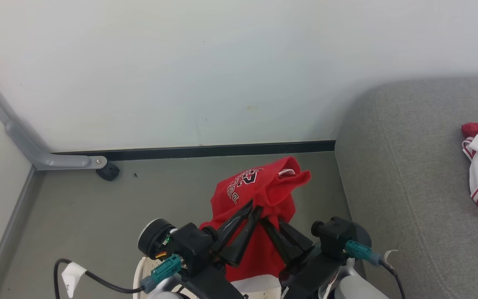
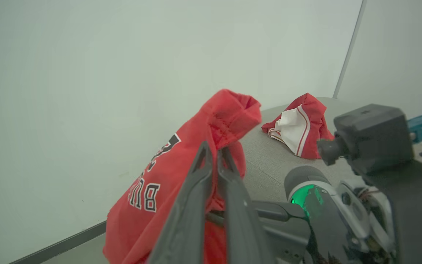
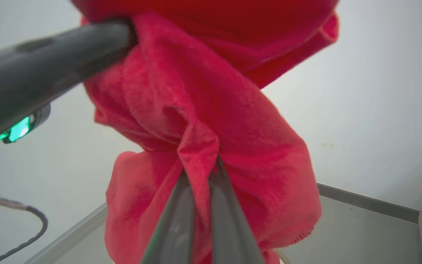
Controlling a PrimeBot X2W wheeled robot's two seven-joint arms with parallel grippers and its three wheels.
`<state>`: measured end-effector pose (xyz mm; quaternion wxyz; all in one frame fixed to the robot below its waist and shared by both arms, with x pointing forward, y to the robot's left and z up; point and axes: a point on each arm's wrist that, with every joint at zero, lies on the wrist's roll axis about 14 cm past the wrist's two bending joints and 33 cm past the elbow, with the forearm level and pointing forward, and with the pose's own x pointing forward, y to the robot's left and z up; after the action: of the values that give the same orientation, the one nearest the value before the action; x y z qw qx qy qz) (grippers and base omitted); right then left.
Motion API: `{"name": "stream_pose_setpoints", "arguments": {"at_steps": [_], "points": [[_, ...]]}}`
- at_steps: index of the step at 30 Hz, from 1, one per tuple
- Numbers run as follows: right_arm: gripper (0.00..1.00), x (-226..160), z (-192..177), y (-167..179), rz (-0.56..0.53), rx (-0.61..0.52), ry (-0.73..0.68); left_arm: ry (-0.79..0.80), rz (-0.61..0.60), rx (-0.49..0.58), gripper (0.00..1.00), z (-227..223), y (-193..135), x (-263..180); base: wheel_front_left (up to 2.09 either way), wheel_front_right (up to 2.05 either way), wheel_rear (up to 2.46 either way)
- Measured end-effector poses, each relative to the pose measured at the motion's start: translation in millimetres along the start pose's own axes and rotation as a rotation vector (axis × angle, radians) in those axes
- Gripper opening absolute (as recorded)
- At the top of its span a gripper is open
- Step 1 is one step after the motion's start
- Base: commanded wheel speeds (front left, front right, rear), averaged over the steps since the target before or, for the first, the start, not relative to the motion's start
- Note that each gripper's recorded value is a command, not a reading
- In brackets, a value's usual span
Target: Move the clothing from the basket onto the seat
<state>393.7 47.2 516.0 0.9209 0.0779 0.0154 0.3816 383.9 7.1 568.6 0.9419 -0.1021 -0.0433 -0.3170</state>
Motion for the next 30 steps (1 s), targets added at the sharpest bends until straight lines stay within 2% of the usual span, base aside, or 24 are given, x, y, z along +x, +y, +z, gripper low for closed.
{"name": "stream_pose_setpoints", "arguments": {"at_steps": [19,30], "points": [[0.00,0,25,-57,-0.142,-0.002,-0.073,0.085,-0.024,0.025,1.00,-27,-6,-15,0.00,0.00,0.00],[0.00,-19,37,-102,-0.270,-0.027,-0.102,0.119,-0.081,0.017,1.00,-42,-23,-11,0.00,0.00,0.00]]}}
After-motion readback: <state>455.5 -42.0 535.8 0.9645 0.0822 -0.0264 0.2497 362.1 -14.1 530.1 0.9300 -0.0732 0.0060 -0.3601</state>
